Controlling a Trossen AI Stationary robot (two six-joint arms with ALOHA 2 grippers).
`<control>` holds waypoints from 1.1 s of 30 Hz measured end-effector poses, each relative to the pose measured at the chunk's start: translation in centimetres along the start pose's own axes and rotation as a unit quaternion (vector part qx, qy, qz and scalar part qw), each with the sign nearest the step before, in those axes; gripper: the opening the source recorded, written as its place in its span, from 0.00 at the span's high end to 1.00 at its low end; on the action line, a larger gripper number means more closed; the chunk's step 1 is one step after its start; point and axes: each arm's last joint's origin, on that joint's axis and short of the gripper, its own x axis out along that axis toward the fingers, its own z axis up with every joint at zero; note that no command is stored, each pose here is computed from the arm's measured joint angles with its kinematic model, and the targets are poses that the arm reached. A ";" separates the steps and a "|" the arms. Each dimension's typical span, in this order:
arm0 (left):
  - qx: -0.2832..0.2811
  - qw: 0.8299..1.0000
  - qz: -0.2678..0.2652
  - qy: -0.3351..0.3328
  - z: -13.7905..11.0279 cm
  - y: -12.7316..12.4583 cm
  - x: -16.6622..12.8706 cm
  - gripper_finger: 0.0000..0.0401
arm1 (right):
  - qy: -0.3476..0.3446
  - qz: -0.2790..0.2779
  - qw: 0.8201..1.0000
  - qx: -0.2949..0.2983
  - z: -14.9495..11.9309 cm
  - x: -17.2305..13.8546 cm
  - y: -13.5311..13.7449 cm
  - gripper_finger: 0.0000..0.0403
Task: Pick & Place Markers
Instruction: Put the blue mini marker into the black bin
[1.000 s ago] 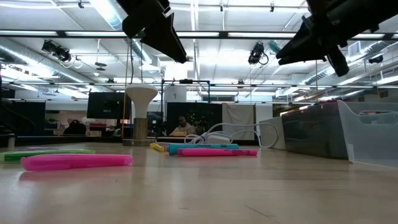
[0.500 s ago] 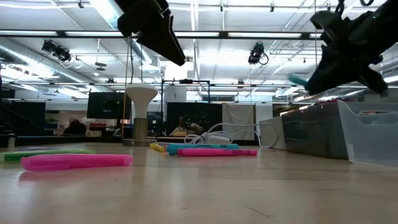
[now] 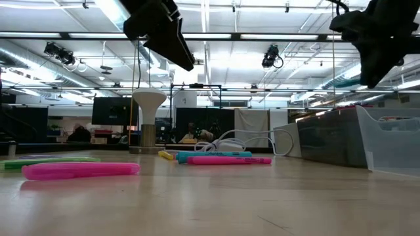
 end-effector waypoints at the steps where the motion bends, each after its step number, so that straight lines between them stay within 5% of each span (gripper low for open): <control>1: -0.001 1.000 0.001 0.001 0.0 0.1 0.1 0.52 | 0.015 -0.006 1.000 0.001 0.1 0.0 -0.1 0.95; 11: -0.009 1.000 0.008 0.007 0.0 0.8 0.6 0.52 | 0.073 -0.022 0.997 0.024 0.8 0.7 -0.2 0.95; 33: -0.014 1.000 -0.022 0.007 0.0 0.6 0.6 0.52 | 0.099 -0.031 0.993 0.058 -0.3 8.9 -2.3 0.94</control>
